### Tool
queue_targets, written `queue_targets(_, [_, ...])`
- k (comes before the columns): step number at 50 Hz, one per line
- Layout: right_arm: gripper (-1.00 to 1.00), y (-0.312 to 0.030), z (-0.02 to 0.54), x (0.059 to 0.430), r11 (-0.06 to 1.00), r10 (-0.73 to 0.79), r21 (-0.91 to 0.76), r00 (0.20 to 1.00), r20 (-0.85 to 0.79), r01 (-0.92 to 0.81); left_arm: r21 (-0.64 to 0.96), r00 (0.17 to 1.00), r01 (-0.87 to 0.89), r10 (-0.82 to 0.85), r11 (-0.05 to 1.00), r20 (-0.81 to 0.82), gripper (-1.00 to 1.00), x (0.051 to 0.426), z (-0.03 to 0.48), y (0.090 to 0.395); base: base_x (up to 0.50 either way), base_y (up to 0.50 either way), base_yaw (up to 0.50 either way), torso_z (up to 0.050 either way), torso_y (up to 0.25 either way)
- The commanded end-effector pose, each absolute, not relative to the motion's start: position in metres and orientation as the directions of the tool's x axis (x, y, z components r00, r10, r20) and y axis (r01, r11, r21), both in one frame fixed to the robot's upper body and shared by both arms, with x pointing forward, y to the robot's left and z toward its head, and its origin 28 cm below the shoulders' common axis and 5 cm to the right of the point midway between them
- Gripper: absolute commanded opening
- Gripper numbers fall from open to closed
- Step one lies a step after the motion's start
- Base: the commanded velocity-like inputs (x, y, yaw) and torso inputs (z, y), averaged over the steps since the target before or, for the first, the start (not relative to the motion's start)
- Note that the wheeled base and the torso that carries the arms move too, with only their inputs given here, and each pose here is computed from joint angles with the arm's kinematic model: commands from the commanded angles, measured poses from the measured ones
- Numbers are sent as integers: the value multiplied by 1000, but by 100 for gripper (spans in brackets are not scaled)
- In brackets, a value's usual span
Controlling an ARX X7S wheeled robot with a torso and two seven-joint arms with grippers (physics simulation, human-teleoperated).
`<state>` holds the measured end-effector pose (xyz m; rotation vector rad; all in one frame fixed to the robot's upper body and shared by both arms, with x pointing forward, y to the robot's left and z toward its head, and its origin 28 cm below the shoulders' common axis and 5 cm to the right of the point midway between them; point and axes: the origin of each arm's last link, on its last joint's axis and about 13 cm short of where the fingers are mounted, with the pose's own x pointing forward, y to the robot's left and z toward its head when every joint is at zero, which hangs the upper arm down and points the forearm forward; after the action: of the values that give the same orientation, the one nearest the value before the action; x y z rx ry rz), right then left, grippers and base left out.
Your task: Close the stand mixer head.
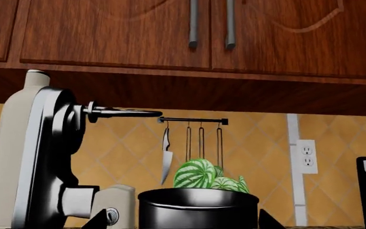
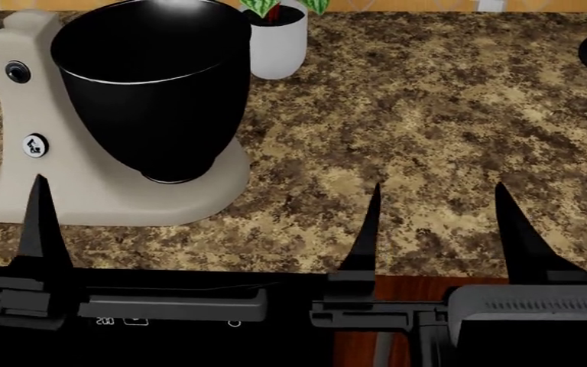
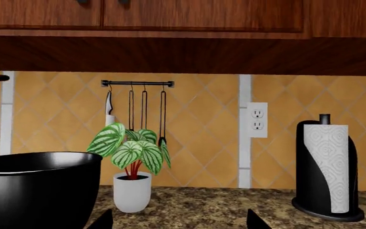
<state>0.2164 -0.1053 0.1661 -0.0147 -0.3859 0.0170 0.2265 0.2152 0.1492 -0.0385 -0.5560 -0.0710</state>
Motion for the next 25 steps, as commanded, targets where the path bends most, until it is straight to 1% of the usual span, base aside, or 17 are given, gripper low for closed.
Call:
queue_targets(1, [100,-104,179,209,997,37,-76,915,402,-7,-11,834,27,-16,1000,551,100,224,163,221,66,500,0,50,0])
queue_targets(5, [100,-103,179,208,997,44,-78,914,404,-14,-24,831,28,-10,999,556,100,221,164,221,66,500,0,50,0])
queue_targets(6, [100,-103,180,207,997,47,-81,912,407,-16,2,846,15,-13,1000,533,100,222,164,220,66,500,0,22,0])
queue_targets(7, [100,-103,180,207,996,49,-90,913,406,-13,-5,831,15,-10,1000,556,100,220,165,220,66,500,0,0,0])
queue_targets(11, [100,-102,179,208,995,59,-95,914,402,-22,7,825,0,-4,1000,565,100,219,168,221,69,500,0,0,0])
queue_targets(17, [100,-101,179,207,993,65,-117,912,405,-19,30,820,-48,22,998,571,100,220,170,223,74,500,0,0,0])
queue_targets(25, [100,-101,180,206,991,64,-136,910,410,-8,27,822,-43,20,999,570,100,219,170,222,147,500,0,0,0])
